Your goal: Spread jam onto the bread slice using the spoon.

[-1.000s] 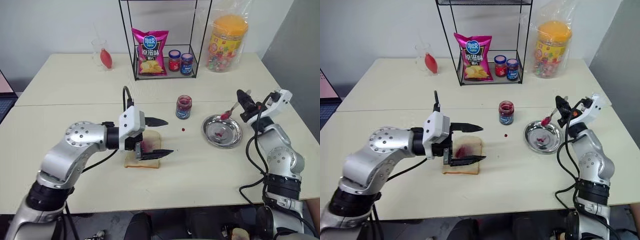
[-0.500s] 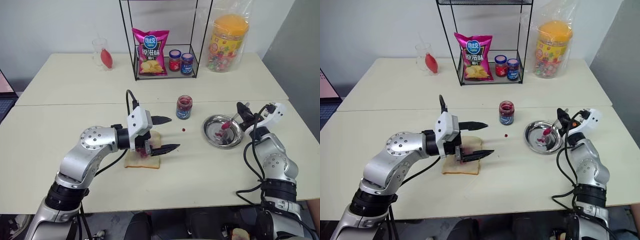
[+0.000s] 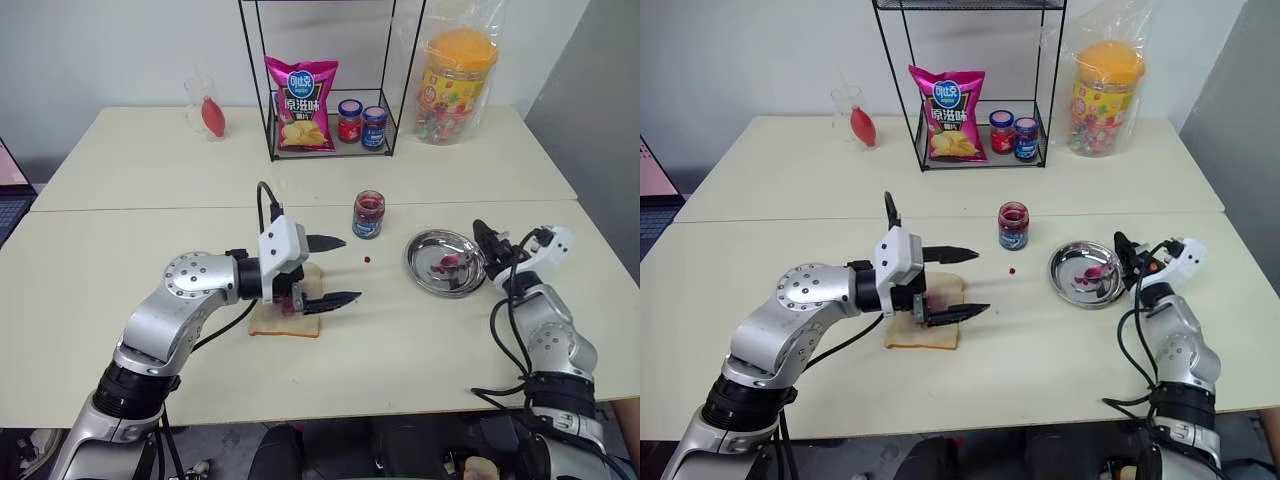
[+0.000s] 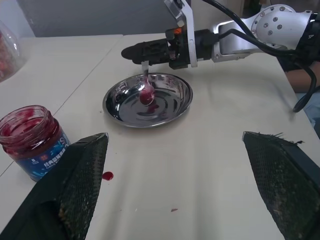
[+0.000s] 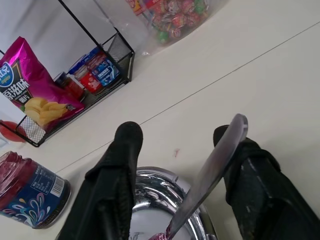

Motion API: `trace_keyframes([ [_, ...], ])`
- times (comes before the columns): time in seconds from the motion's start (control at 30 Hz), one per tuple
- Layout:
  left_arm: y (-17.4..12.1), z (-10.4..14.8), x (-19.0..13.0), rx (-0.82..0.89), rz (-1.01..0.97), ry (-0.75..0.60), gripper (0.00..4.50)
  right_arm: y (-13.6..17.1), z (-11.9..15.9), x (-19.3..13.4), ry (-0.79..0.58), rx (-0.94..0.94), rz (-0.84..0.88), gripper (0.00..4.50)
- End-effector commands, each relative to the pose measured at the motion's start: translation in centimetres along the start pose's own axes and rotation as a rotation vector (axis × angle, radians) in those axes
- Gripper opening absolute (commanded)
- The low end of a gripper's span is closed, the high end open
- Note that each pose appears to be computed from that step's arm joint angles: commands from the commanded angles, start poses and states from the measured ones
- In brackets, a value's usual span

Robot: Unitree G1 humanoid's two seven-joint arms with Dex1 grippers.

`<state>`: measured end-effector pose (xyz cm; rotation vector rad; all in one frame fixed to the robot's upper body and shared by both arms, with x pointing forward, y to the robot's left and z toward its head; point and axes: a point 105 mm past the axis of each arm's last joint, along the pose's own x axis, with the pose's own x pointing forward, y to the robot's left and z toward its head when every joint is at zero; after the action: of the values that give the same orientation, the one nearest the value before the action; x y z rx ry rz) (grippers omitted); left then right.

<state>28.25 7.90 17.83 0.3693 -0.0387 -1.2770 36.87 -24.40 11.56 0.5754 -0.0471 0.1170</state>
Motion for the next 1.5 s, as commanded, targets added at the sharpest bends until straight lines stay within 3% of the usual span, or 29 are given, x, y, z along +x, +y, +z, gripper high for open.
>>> trace_keyframes([
  [0.03,0.3,0.9,-0.2,0.047,0.012,-0.019,4.50,-0.3,1.0,-0.4,-0.025,-0.038,-0.012,3.50],
  [0.07,0.4,0.9,-0.3,0.047,0.016,-0.017,4.50,-0.3,0.8,-0.5,-0.019,-0.047,-0.009,3.70],
  [0.23,0.7,0.6,-1.2,0.045,0.041,-0.001,4.50,-0.5,1.1,-0.6,-0.036,-0.136,-0.037,3.70],
  [0.37,0.7,0.4,-1.9,0.046,0.054,0.013,4.50,-2.6,2.3,-0.9,-0.104,-0.211,-0.166,3.70],
  [0.67,1.4,-0.6,-5.8,0.046,0.179,0.108,4.50,-2.6,5.0,-0.9,-0.213,-0.206,-0.208,3.70],
  [0.83,2.0,-3.5,-10.8,0.009,0.338,0.301,4.50,1.4,8.4,-0.4,-0.247,-0.329,-0.030,3.70],
  [0.93,1.7,-4.9,-15.2,-0.072,0.468,0.377,4.50,5.7,7.5,-1.1,-0.066,-0.535,0.270,3.70],
  [1.07,0.9,-4.8,-18.0,-0.126,0.588,0.389,4.50,8.1,4.9,-3.9,0.203,-0.741,0.566,3.70],
  [1.27,-1.2,-5.6,-18.8,-0.123,0.547,0.462,4.50,8.7,2.8,-8.5,0.499,-0.872,0.852,3.70],
  [1.5,-2.7,-5.4,-17.7,-0.168,0.472,0.426,4.50,7.9,1.6,-11.6,0.712,-0.895,0.970,3.70],
])
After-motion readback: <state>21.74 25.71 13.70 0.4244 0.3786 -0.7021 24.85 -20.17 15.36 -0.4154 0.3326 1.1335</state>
